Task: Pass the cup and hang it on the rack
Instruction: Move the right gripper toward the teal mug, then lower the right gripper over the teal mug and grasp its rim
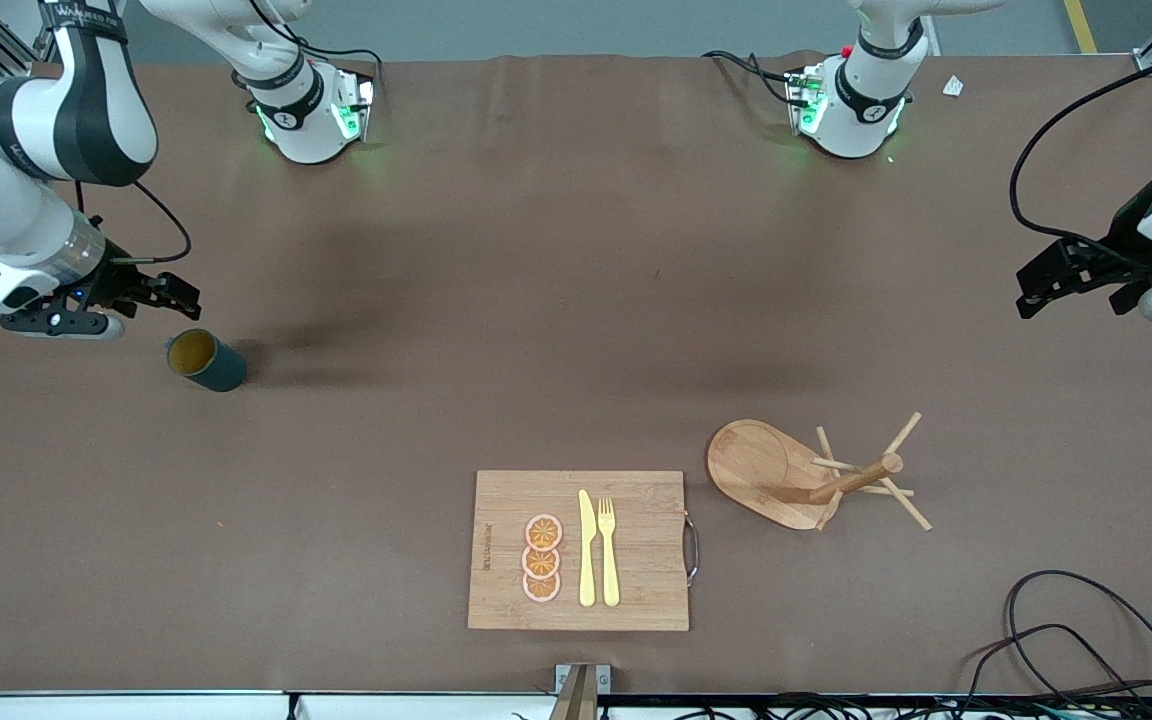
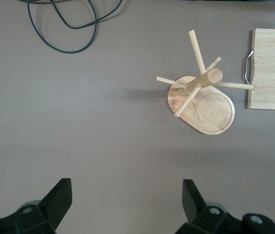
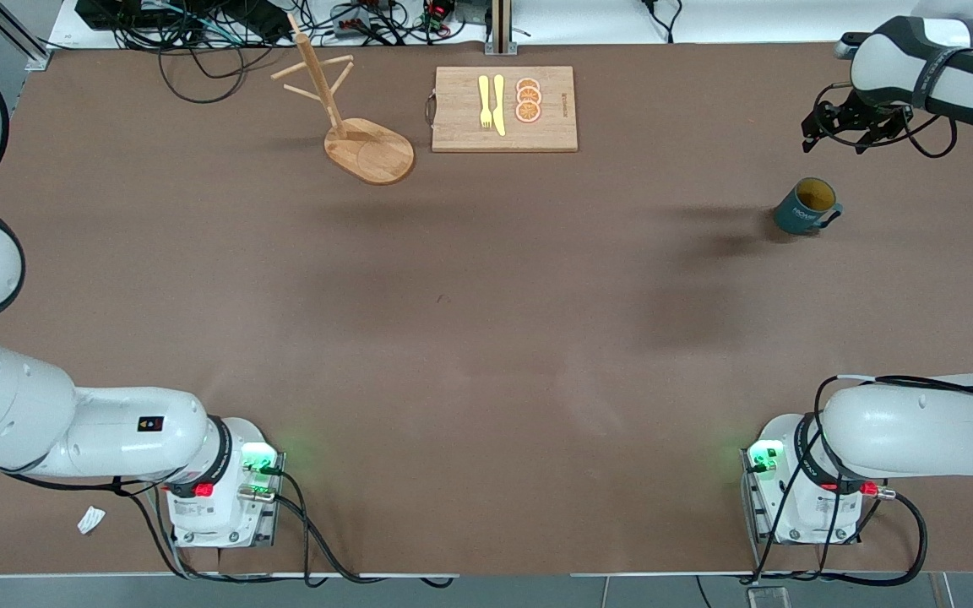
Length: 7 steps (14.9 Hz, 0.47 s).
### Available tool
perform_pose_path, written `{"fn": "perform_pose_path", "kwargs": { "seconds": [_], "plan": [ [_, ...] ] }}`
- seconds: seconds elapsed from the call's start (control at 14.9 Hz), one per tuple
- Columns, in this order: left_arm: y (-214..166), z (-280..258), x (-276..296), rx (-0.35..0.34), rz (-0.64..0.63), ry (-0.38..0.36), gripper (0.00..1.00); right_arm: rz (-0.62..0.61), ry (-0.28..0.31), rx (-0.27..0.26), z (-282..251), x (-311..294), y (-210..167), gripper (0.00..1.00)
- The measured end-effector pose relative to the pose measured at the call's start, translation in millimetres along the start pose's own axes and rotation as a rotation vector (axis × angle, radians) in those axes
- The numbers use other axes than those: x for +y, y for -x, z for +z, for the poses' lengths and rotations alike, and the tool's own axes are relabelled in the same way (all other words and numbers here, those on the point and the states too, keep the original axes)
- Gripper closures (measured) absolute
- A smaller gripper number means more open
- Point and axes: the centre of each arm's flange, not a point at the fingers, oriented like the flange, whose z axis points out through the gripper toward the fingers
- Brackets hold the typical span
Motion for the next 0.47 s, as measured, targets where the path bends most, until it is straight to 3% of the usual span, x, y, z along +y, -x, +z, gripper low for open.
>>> {"fn": "perform_pose_path", "kwargs": {
  "seconds": [0.2,0.47],
  "plan": [
    [0,1,0,-0.002,0.000,0.000,0.00,0.013,0.001,0.030,9,6,0,0.00],
    [-1,1,0,-0.001,-0.001,0.000,0.00,0.020,0.004,0.031,35,10,-1,0.00]
  ]
}}
